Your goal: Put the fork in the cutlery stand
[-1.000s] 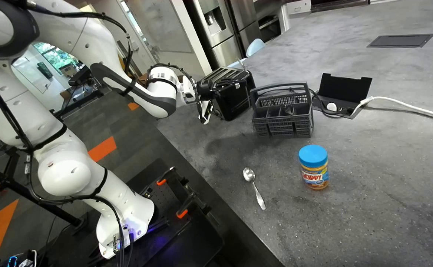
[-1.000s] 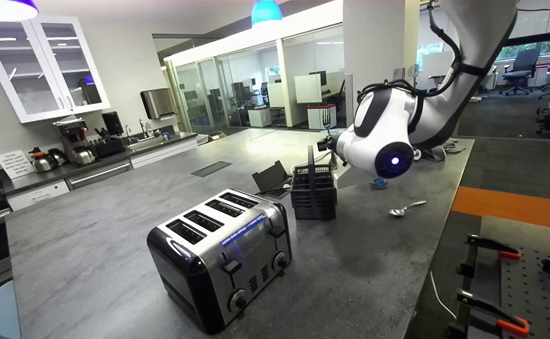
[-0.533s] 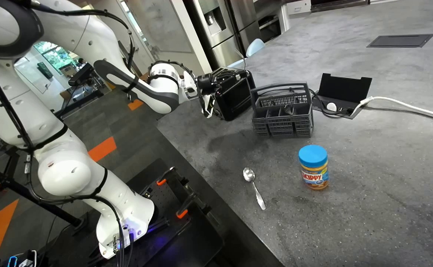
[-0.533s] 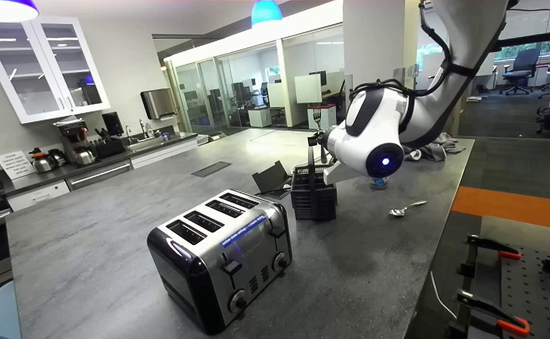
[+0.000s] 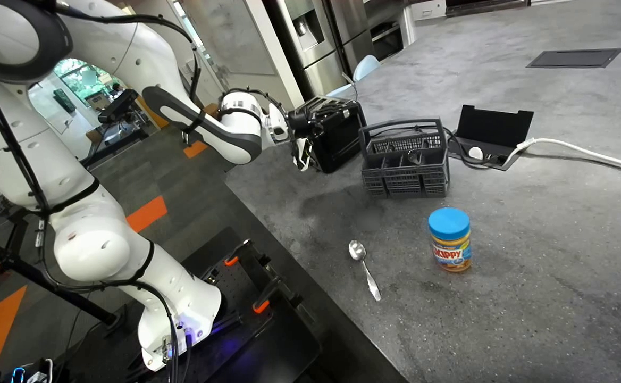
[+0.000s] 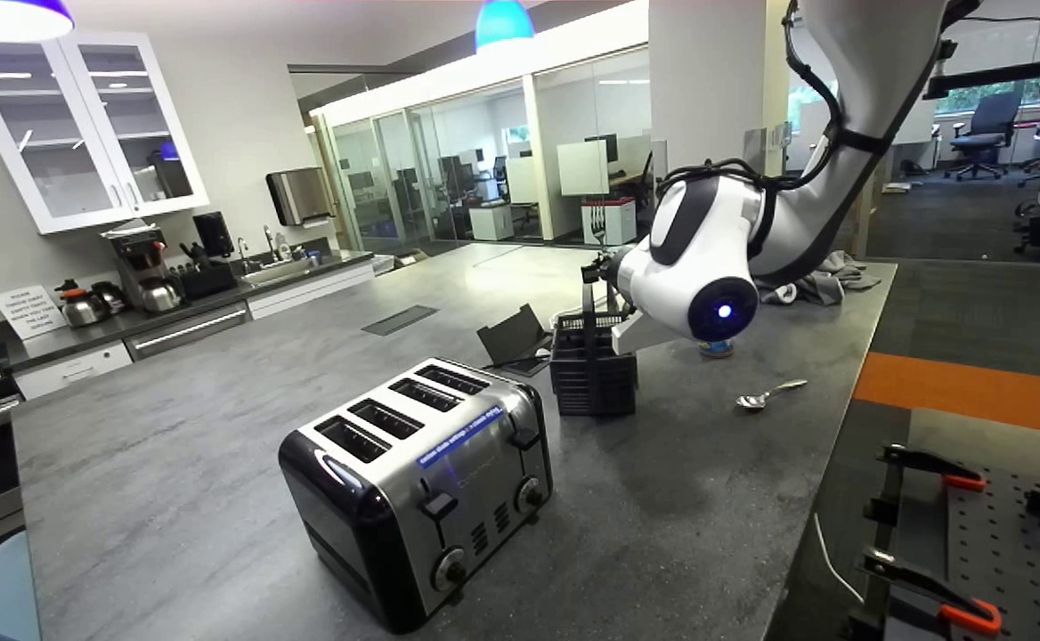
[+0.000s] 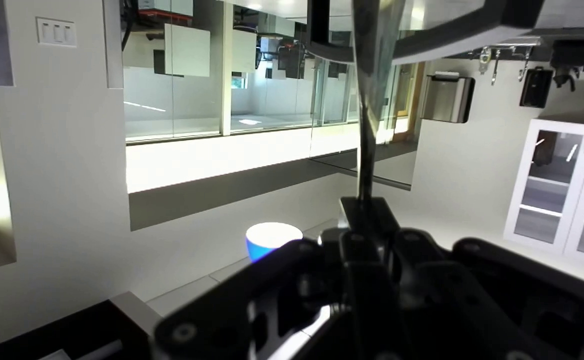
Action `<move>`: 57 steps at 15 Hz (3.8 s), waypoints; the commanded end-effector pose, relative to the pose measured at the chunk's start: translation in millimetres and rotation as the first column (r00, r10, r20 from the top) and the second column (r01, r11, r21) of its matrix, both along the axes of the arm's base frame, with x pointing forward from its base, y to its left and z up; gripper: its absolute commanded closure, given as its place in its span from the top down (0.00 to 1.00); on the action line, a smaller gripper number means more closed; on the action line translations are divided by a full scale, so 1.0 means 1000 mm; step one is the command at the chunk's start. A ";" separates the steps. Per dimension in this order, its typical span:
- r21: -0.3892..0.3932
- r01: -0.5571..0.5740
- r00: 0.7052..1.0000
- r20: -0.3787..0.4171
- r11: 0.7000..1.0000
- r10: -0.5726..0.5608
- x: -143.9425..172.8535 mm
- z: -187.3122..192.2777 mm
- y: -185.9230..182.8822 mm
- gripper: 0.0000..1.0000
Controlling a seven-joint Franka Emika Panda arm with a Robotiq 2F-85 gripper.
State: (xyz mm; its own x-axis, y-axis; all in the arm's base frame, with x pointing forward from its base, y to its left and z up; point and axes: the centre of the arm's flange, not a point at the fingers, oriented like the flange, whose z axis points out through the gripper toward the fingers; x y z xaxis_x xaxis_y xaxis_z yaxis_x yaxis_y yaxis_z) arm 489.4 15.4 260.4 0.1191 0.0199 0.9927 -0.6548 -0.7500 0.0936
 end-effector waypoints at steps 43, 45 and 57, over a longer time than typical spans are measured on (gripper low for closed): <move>0.111 -0.009 0.993 0.120 0.994 -0.004 -0.011 -0.043 0.004 0.02; 0.112 -0.002 0.994 0.107 0.994 -0.010 -0.013 -0.054 -0.002 0.02; 0.130 -0.002 0.998 0.059 0.992 -0.006 -0.025 -0.110 -0.011 0.02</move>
State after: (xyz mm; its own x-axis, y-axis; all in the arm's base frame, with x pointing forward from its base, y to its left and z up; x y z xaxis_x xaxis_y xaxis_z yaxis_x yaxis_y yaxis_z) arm 467.9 5.3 161.5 0.0810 -0.1283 0.9884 -0.6481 -0.7602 -0.0456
